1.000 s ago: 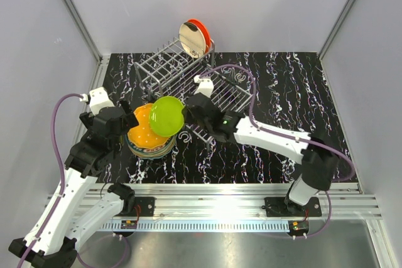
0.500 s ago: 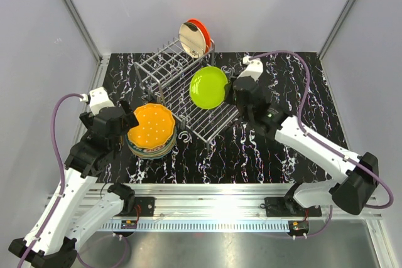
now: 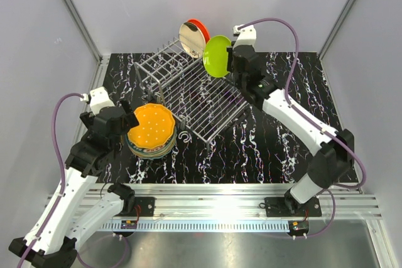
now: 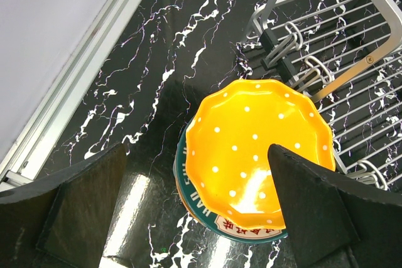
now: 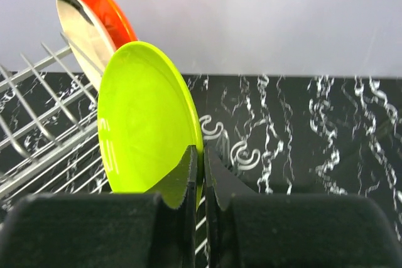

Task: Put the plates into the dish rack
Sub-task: Insert the plate into the dish rack

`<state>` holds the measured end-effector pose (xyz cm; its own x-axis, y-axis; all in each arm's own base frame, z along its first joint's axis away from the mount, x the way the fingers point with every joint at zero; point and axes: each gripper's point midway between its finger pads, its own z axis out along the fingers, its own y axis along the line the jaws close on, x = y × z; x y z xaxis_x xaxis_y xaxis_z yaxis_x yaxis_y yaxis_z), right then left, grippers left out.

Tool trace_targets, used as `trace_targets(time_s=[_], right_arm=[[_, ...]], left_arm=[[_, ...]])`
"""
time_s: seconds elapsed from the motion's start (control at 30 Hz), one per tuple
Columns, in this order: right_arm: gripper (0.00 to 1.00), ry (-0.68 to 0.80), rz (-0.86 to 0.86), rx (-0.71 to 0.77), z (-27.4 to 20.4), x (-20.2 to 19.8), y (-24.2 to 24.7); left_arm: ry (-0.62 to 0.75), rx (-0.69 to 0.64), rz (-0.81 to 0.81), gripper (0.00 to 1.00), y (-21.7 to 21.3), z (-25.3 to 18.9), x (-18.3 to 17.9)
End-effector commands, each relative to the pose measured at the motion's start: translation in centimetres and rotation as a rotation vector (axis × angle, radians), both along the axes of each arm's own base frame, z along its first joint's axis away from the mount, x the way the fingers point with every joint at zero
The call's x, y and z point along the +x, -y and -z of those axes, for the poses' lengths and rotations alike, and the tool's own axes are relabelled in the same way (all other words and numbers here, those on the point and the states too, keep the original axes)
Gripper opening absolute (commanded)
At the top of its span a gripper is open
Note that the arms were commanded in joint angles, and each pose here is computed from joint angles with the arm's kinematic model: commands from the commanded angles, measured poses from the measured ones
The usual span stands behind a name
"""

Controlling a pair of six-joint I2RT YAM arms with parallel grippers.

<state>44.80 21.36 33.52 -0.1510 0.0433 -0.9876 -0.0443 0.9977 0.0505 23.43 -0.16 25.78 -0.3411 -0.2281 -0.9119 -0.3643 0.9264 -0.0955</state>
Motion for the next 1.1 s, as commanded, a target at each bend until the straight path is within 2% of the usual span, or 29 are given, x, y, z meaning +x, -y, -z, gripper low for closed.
trace_targets(time_s=[0.0, 0.4, 1.07], right_arm=[[0.0, 0.151, 0.017, -0.049, -4.7, 2.0, 0.1], [0.0, 0.207, 0.004, -0.175, -4.3, 4.7, -1.2], [0.0, 0.278, -0.087, -0.221, -5.3, 6.5, -3.8]], left_arm=[[0.032, -0.007, -0.01, 0.99, 0.1, -0.7, 0.6], [0.026, 0.003, -0.003, 0.99, 0.3, -0.6, 0.7], [0.021, 0.011, -0.001, 0.99, 0.5, -0.5, 0.7]])
